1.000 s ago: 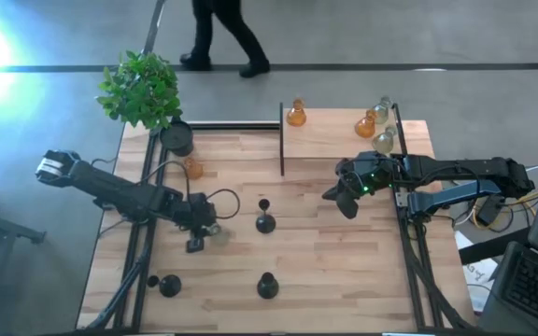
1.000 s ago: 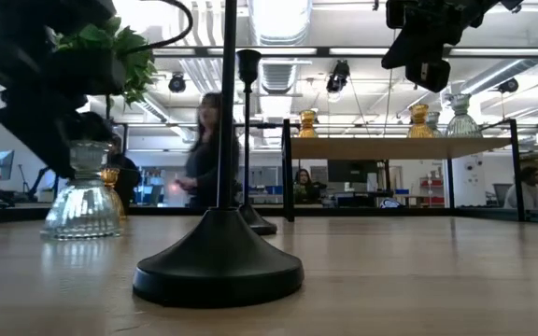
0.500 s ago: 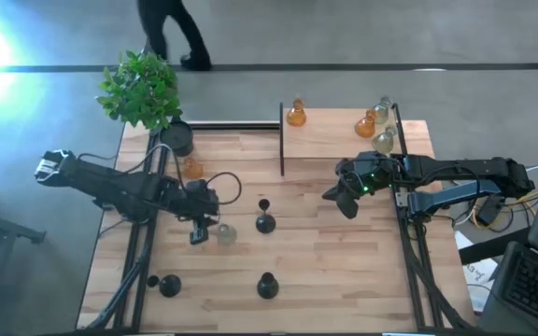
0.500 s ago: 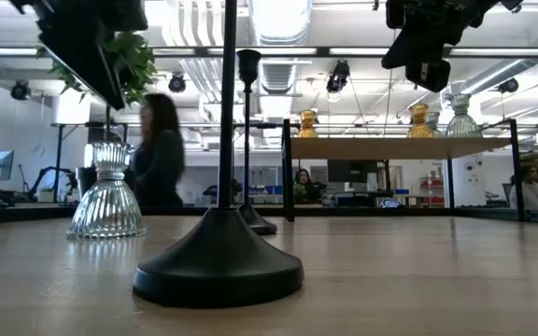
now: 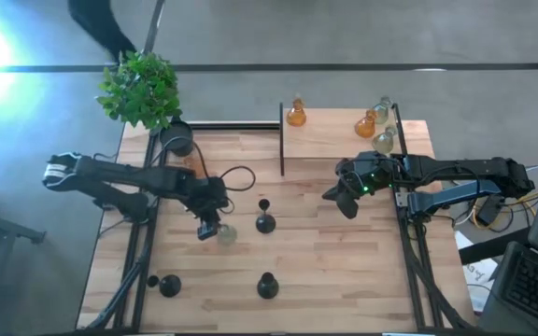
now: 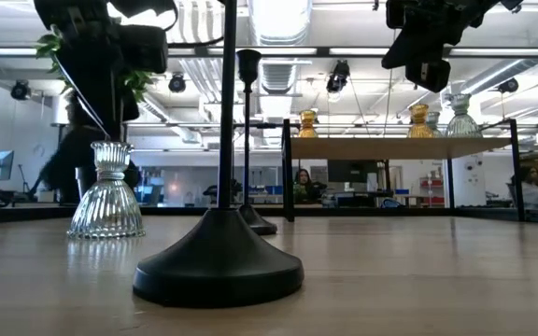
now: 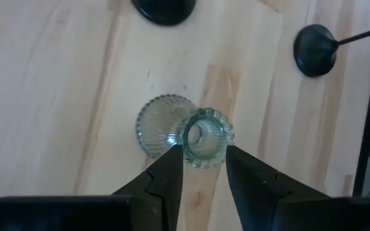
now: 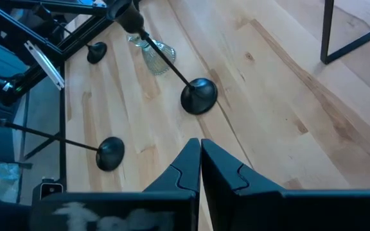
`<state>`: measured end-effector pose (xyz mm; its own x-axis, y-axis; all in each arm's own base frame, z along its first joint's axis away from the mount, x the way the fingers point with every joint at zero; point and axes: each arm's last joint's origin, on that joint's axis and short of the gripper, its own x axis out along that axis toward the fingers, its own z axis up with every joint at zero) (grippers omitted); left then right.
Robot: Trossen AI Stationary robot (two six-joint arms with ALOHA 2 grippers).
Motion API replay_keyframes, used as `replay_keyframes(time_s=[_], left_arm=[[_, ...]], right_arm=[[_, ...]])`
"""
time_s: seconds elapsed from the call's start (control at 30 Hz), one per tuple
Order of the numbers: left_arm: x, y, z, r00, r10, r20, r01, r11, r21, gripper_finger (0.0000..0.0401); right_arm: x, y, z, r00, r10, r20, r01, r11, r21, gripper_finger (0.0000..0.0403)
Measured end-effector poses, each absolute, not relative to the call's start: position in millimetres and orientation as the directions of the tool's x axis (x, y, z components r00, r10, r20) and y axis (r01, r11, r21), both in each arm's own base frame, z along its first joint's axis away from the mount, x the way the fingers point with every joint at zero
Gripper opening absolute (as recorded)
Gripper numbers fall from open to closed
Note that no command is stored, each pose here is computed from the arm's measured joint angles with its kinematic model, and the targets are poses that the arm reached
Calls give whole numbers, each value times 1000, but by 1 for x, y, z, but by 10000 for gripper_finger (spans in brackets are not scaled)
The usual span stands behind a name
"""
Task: Pick & Place candle stick holders
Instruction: Put the green glass candle holder on the shelf
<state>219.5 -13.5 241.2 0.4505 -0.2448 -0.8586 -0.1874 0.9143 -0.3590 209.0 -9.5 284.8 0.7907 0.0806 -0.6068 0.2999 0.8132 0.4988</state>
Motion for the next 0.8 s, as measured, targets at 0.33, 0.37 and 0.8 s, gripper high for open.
replay_keyframes(time_s=[0.33, 0.37, 0.8], left_arm=[[233, -14, 226, 416, -248, -875, -159, 928, -338, 122], [234, -14, 225, 410, -248, -878, -155, 930, -335, 122], [242, -13, 211, 356, -244, -902, -170, 932, -319, 83]], right_arm=[[209, -10, 285, 791, 81, -607, 300, 814, 498, 8], [209, -10, 285, 791, 81, -607, 300, 814, 498, 8], [209, -10, 285, 791, 80, -607, 300, 814, 498, 8]])
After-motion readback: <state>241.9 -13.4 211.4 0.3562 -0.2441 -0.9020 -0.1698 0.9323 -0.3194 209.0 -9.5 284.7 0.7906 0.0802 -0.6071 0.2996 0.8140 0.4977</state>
